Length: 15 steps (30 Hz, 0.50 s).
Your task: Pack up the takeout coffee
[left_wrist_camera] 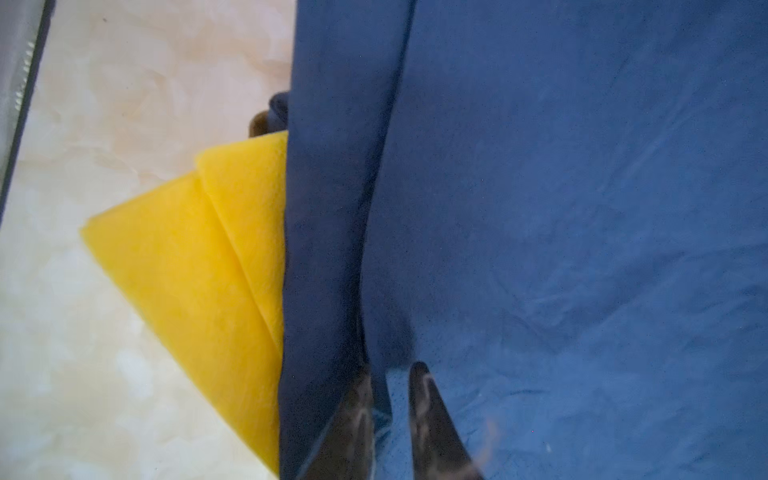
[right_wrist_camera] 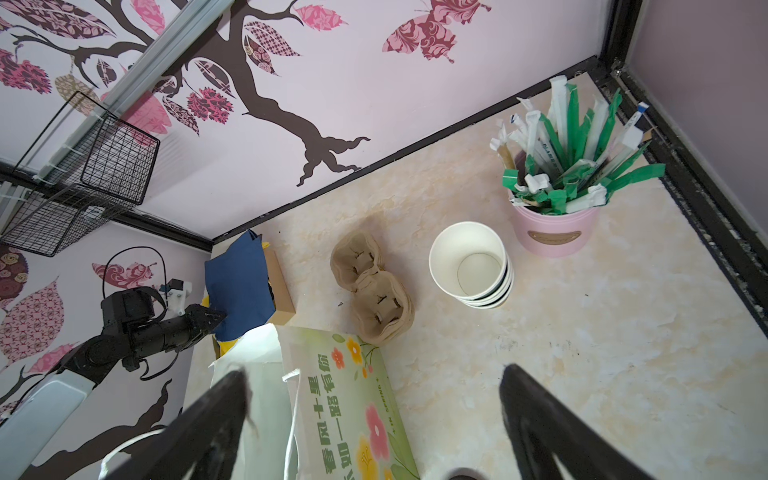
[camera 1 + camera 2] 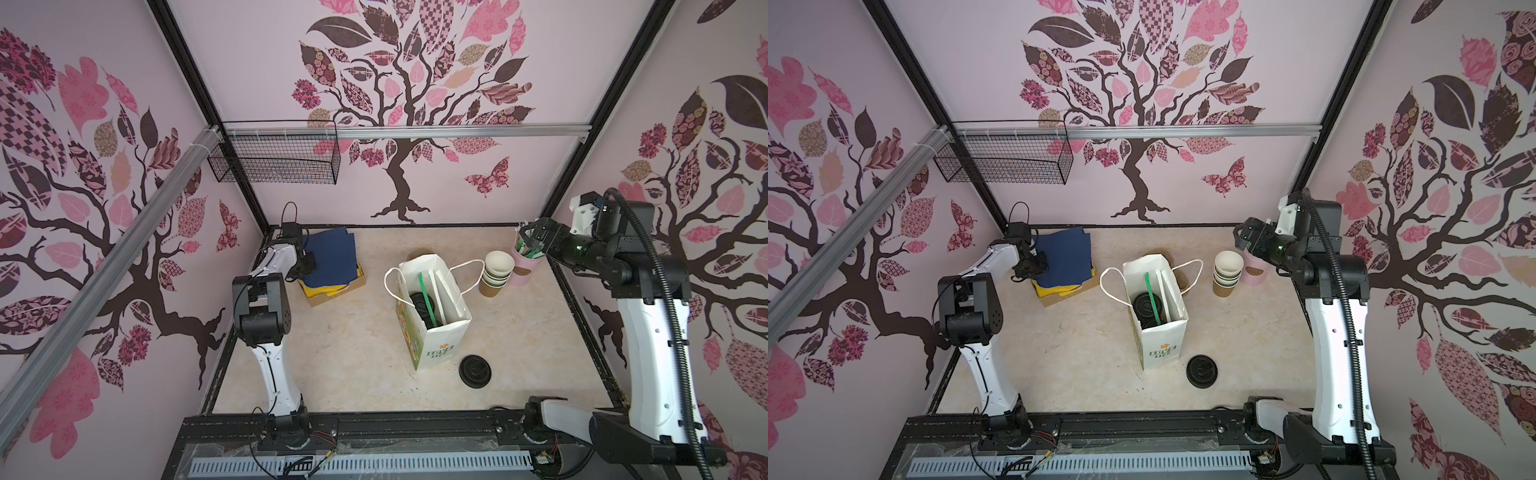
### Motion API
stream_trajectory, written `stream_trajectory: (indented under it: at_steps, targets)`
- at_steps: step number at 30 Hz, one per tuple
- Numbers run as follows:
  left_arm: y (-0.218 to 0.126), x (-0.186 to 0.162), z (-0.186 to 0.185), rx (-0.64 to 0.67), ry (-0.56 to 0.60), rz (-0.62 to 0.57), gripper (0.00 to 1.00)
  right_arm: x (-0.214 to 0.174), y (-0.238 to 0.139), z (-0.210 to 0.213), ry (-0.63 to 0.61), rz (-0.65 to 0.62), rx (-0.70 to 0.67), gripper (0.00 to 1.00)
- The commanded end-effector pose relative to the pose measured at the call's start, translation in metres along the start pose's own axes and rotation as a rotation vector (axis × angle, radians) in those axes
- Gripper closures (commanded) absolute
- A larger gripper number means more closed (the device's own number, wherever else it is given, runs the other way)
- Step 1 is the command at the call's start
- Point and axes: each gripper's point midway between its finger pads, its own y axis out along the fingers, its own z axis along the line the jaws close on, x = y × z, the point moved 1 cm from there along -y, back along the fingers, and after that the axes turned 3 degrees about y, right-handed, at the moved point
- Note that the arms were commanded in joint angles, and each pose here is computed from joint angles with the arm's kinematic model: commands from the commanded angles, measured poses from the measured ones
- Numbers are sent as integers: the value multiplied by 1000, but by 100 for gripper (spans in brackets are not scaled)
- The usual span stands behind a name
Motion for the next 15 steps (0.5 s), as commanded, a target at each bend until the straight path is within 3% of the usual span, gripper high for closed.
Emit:
stream_trajectory:
  at_steps: [1,5,15]
  targets:
    - [-5,13,-2,-14,5,-22,87,7,-10,3,-18,-33,-3,3]
    - [-12,14,-4,-27,6,-27,100,7,-13,3,-22,-38,-6,3]
    - [-61,15,-3,-49,-46,-110,100,5,-16,3,-20,-36,-6,3]
